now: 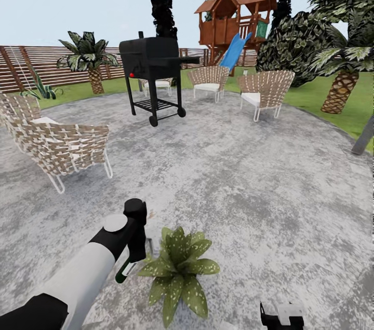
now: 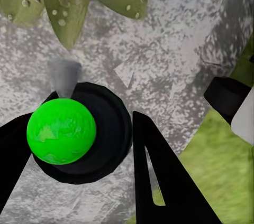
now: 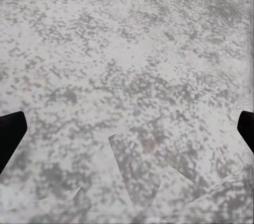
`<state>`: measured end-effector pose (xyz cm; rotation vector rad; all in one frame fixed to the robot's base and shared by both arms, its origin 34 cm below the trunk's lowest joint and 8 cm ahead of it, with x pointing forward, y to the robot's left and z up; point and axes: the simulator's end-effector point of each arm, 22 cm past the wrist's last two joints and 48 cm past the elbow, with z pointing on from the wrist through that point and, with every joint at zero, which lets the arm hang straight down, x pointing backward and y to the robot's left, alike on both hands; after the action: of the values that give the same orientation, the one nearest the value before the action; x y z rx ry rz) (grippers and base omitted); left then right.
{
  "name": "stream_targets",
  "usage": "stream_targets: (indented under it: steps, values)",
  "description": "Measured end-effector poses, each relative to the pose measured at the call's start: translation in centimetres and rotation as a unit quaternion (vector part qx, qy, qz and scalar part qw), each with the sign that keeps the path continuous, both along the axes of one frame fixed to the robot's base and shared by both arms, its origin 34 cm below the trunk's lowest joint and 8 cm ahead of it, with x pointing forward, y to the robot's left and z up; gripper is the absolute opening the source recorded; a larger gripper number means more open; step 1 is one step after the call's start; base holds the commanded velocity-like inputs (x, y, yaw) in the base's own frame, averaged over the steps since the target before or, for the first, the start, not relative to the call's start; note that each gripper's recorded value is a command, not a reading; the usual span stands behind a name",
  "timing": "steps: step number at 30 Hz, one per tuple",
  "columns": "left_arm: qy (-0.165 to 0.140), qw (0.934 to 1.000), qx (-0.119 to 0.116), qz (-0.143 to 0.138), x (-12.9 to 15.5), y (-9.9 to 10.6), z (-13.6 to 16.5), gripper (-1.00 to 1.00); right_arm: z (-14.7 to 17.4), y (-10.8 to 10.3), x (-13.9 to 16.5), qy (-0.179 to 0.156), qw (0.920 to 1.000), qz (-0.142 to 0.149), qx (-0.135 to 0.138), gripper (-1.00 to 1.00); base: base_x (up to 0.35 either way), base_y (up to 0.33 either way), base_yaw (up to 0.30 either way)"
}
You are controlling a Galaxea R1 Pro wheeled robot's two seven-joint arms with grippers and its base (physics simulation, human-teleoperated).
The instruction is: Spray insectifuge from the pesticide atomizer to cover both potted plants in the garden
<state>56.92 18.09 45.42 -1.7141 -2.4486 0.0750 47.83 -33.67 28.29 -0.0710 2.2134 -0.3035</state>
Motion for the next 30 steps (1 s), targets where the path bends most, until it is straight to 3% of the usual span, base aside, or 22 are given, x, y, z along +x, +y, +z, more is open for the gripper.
stream_targets:
  steps: [22, 30]
  values:
    - [0.002, 0.9999, -0.01, 0.005, -0.1, -0.3, 0.0, -1.0, 0.0, 0.0, 0.0, 0.0, 1.0, 0.0, 0.0, 1.0, -0.338, 0.0, 0.0]
    - [-0.004, 0.9984, -0.054, 0.014, 0.1, -2.2, -0.5, -1.0, 0.0, 0.0, 0.0, 0.0, 1.0, -0.001, 0.0, 1.0, -0.339, 0.0, 0.0]
